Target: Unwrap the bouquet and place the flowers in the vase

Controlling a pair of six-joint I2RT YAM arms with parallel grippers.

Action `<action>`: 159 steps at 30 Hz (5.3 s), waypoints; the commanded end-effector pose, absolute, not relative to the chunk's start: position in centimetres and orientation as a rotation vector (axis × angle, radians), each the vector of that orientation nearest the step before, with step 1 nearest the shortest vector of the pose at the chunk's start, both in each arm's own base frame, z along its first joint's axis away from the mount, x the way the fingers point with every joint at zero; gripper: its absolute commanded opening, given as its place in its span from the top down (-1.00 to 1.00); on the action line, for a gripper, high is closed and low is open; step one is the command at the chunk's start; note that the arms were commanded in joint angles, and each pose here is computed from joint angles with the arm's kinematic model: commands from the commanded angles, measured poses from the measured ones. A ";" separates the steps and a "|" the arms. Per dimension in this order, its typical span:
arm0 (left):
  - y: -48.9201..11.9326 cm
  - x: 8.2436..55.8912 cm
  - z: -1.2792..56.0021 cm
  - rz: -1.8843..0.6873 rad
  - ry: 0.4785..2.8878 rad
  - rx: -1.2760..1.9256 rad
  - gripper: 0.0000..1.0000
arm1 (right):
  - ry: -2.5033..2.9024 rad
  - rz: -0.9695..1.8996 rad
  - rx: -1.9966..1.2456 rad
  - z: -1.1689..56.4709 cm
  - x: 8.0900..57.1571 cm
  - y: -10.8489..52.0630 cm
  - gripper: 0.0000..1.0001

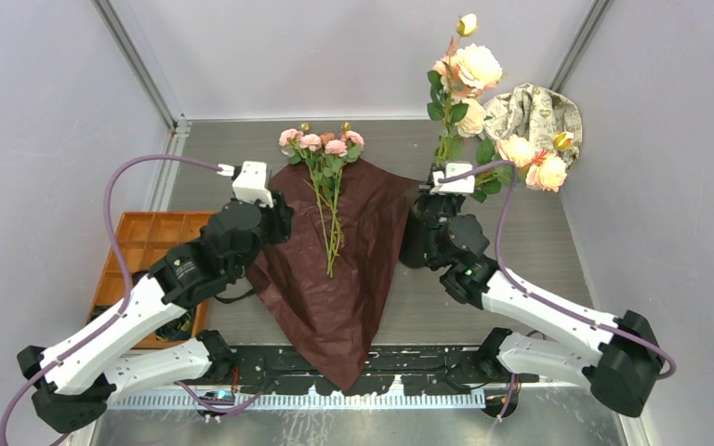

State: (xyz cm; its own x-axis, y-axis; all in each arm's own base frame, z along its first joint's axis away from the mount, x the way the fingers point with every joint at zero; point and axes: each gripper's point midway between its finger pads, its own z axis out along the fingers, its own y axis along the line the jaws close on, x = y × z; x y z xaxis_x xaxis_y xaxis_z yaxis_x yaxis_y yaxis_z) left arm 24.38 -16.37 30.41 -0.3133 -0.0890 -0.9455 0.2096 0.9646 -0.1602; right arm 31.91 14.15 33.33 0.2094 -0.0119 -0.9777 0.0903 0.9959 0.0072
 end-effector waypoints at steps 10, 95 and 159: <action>-19.7 25.6 30.1 -0.400 1.866 0.084 0.21 | 1.520 0.133 0.015 29.4 29.1 14.8 0.68; -16.7 54.4 4.2 -0.115 2.581 -0.460 0.63 | 1.537 0.715 0.126 33.4 15.2 7.6 -0.38; -37.4 26.0 62.5 -0.780 0.926 0.334 0.84 | 1.491 0.812 0.144 33.2 12.4 5.8 -0.37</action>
